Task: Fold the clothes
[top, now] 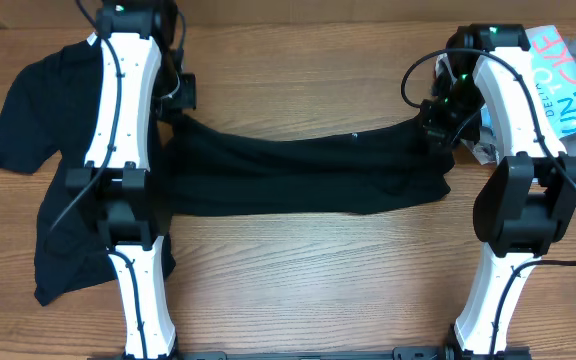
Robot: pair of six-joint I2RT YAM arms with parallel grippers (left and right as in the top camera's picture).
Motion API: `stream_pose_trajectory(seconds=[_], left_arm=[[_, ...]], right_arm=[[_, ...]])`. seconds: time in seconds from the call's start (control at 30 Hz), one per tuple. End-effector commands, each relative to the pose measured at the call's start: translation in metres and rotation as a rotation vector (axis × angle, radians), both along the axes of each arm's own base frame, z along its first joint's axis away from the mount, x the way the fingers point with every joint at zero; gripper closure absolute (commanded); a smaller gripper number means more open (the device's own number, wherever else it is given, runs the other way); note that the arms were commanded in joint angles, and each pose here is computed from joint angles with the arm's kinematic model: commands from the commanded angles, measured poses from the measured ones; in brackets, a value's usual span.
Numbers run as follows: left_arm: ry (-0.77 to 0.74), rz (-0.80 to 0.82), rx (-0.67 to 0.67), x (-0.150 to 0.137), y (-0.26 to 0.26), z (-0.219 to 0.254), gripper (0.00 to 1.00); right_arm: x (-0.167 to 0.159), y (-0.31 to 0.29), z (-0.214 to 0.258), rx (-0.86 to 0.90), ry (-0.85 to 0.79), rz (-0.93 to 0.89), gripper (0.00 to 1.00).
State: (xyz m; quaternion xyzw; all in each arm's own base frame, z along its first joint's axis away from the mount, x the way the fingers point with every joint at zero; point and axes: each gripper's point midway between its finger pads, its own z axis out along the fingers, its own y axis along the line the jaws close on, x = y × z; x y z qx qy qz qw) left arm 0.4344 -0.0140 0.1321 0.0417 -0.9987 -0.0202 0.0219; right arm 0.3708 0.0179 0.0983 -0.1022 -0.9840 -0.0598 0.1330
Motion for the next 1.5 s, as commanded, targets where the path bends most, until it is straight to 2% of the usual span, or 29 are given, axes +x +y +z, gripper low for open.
stream_pose_trajectory(seconds=[0.0,0.23,0.3,0.37,0.5,0.57,0.6,0.63,0.67,0.7,0.77,0.83,0.93,1.1,1.23,1.37,1.47], left_arm=[[0.053,-0.004,0.076,-0.015,0.011,-0.006,0.96],[0.056,-0.009,0.080,-0.016,0.011,-0.006,0.96],[0.056,-0.009,0.078,-0.016,0.011,-0.006,0.96],[0.057,-0.009,0.076,-0.016,0.011,-0.006,0.96],[0.064,-0.033,0.038,-0.017,0.004,-0.008,0.86],[0.066,-0.051,0.014,-0.017,0.001,-0.008,0.76],[0.067,-0.054,0.014,-0.017,0.001,-0.008,0.69],[0.067,-0.057,0.013,-0.017,0.000,-0.008,0.65],[0.067,-0.058,0.013,-0.017,0.000,-0.008,0.63],[0.067,-0.057,0.013,-0.017,0.000,-0.008,0.63],[0.068,-0.065,-0.010,-0.017,-0.003,-0.008,0.63],[0.068,-0.071,-0.015,-0.017,-0.004,-0.008,0.64],[0.061,-0.081,-0.013,-0.017,-0.004,-0.006,0.73],[-0.093,-0.070,-0.016,-0.011,-0.004,0.042,0.73],[-0.303,-0.071,-0.019,-0.009,-0.004,0.103,0.67],[-0.435,-0.072,-0.021,-0.017,-0.004,0.147,0.63],[-0.498,-0.079,-0.016,-0.027,-0.002,0.171,0.63]], right_arm=[[-0.018,-0.025,-0.001,-0.101,0.042,-0.031,0.96],[-0.046,-0.034,-0.020,-0.140,0.153,-0.029,0.96],[-0.042,-0.034,-0.021,-0.140,0.140,-0.034,0.83],[-0.040,-0.034,-0.022,-0.138,0.130,-0.035,0.77],[-0.028,-0.034,-0.010,-0.135,0.073,-0.040,0.76],[-0.016,-0.031,0.001,-0.114,0.021,-0.043,0.76],[-0.006,-0.026,0.012,-0.084,-0.026,-0.040,0.70],[-0.001,-0.025,0.018,-0.074,-0.049,-0.044,0.69],[0.005,-0.023,0.026,-0.066,-0.080,-0.047,0.66],[0.010,-0.023,0.032,-0.062,-0.104,-0.048,0.64],[0.024,-0.019,0.048,-0.037,-0.178,-0.053,0.54],[0.027,-0.016,0.052,-0.020,-0.194,-0.049,0.53],[0.029,-0.013,0.053,0.002,-0.204,-0.031,0.53],[0.045,0.006,0.050,0.040,-0.278,0.044,0.49],[0.053,0.015,0.040,-0.023,-0.306,0.107,0.41],[0.054,0.021,0.022,-0.042,-0.301,0.132,0.37],[0.045,0.041,0.002,0.049,-0.269,0.185,0.37]])
